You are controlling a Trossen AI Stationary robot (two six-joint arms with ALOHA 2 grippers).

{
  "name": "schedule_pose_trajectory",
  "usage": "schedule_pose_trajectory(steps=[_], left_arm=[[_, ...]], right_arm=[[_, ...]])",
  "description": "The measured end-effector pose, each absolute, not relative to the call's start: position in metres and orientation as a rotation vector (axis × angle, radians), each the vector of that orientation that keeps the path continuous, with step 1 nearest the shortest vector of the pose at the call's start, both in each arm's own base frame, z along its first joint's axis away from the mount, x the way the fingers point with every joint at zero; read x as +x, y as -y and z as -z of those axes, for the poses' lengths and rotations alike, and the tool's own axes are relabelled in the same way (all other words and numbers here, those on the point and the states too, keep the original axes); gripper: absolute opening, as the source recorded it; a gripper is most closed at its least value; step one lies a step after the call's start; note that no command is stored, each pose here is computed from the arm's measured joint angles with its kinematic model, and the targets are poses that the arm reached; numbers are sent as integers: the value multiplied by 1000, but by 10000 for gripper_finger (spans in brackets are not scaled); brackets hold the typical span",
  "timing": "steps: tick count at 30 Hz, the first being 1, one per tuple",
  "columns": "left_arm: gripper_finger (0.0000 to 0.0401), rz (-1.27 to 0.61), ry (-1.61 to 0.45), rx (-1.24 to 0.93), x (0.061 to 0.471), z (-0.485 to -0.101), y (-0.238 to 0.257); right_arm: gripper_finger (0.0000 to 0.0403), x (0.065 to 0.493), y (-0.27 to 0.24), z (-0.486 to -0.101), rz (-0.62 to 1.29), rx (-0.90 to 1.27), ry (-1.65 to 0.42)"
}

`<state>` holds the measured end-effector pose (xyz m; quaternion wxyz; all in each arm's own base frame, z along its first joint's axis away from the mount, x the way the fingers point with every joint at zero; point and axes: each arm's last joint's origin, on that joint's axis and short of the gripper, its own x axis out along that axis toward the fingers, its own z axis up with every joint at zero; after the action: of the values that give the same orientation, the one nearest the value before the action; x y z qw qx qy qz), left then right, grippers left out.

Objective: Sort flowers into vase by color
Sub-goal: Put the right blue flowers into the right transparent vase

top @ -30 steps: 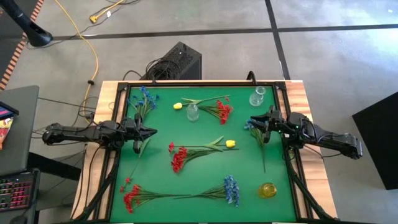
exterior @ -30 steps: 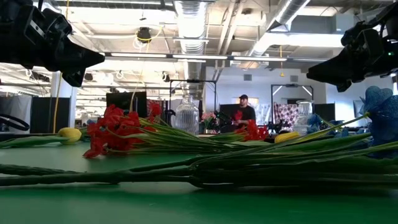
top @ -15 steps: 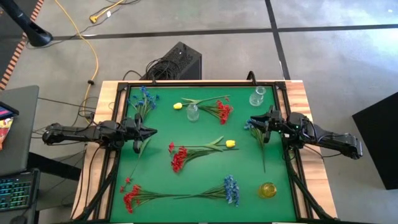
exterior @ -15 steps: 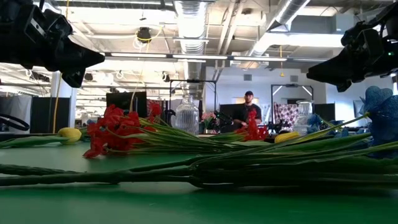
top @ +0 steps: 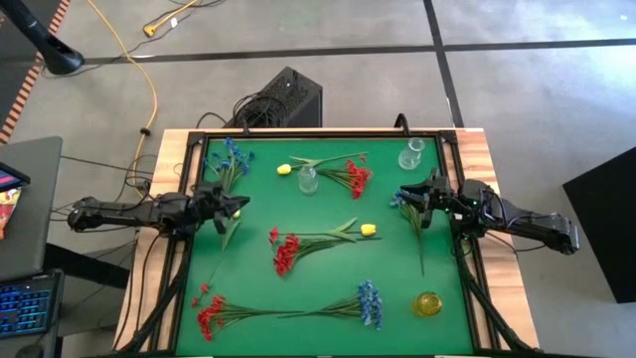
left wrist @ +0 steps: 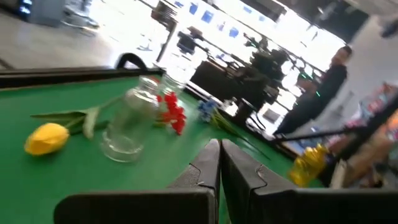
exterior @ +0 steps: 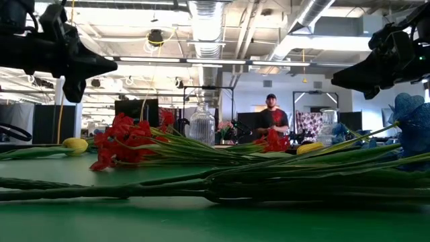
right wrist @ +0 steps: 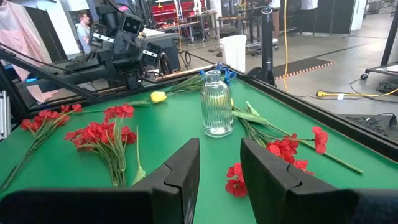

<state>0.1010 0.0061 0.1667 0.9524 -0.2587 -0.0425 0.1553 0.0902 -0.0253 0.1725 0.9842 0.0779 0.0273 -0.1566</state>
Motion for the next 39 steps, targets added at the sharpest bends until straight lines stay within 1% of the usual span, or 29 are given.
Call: schedule_pose_trajectory(steps=[5, 12, 18, 20, 22, 28, 32, 39], left_arm=[[0, -385, 120, -561, 100, -167, -8], [0, -476, 191, -535, 99, -172, -11], [0, -444, 223, -440, 98, -180, -10], [0, -442, 205, -399, 98, -182, -10], [0, -441, 211, -357, 98, -189, -10], [5, -477, 174, -185, 101, -215, -10], [35, -486, 123, -82, 109, -228, -10], [127, -480, -8, 56, 130, -240, -9]], right_arm=[[143, 90, 25, -173, 316, 156, -47], [143, 91, 26, -178, 314, 173, 12], [143, 90, 25, -193, 312, 183, 24], [143, 91, 26, -201, 313, 184, 19], [143, 93, 26, -209, 314, 186, 5], [143, 103, 30, -228, 382, 240, -141], [143, 113, 33, -243, 402, 287, -257], [143, 132, 38, -270, 432, 338, -421]])
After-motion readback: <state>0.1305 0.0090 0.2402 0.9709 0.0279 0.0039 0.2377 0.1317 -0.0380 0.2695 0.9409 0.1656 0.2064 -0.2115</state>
